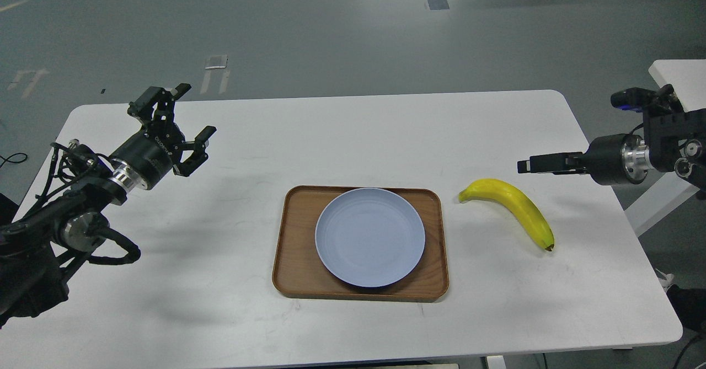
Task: Place banana on plate with both arms
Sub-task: 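Move the right gripper down to the middle of the yellow banana, then close the right gripper on the banana and lift it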
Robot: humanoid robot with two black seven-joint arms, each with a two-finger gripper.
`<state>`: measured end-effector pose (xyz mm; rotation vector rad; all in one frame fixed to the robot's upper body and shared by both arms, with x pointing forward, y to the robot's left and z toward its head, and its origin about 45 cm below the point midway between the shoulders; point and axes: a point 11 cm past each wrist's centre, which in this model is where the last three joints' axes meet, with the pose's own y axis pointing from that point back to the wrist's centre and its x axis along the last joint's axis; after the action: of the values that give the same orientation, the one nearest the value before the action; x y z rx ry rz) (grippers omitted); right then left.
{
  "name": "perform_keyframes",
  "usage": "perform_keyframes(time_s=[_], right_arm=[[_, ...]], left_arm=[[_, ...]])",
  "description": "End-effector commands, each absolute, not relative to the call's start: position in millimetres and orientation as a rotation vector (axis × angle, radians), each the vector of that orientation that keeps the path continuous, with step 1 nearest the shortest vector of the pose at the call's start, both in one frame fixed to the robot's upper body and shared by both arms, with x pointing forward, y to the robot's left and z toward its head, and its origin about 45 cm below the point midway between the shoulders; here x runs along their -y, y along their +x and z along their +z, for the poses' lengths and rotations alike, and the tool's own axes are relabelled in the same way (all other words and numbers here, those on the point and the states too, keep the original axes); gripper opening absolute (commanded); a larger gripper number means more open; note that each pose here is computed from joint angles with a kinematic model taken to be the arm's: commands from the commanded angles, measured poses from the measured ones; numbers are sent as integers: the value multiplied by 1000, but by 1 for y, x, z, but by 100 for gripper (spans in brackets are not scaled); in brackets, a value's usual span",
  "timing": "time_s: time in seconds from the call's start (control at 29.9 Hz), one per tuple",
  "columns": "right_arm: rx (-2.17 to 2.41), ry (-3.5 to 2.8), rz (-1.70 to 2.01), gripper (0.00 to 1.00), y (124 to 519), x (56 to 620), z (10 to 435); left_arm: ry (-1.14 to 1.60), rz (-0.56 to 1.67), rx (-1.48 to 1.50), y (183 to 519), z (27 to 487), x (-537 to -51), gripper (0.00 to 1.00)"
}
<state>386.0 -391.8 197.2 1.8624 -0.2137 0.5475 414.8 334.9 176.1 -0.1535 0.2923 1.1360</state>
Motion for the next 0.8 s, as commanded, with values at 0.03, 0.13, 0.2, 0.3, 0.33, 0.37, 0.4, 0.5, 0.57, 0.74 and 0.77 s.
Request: perform_keyframes(time_s=[0.03, 0.13, 0.2, 0.3, 0.33, 0.37, 0.4, 0.5, 0.57, 0.74, 0.77], right_arm=[[89, 1819, 563, 100, 384, 378, 181], [36, 1816, 558, 100, 383, 366, 167], [24, 1799, 554, 100, 384, 366, 163], [9, 1768, 607, 98, 389, 362, 156], [-3, 1761, 614, 94, 388, 360, 153], [-11, 1759, 613, 92, 388, 359, 151], [-19, 1757, 613, 90, 387, 358, 149], [-39, 1746, 611, 73, 385, 358, 145], [-51, 1741, 607, 56, 384, 358, 143], [-55, 1737, 608, 11, 384, 358, 143], [-52, 1737, 607, 8, 384, 359, 143]], left_arm=[[-151, 1133, -295, 414, 175, -334, 98], [-148, 1133, -293, 414, 175, -334, 98], [-149, 1132, -293, 414, 175, -334, 98], [-150, 1132, -292, 414, 175, -334, 98], [-149, 1132, -293, 414, 175, -334, 98], [-149, 1133, -292, 414, 175, -334, 98], [-151, 1132, -292, 414, 176, -334, 98], [-149, 1133, -291, 414, 176, -335, 98], [-147, 1134, -291, 414, 175, -335, 98], [-144, 1138, -290, 413, 175, -338, 98], [-144, 1138, -290, 413, 175, -338, 98]])
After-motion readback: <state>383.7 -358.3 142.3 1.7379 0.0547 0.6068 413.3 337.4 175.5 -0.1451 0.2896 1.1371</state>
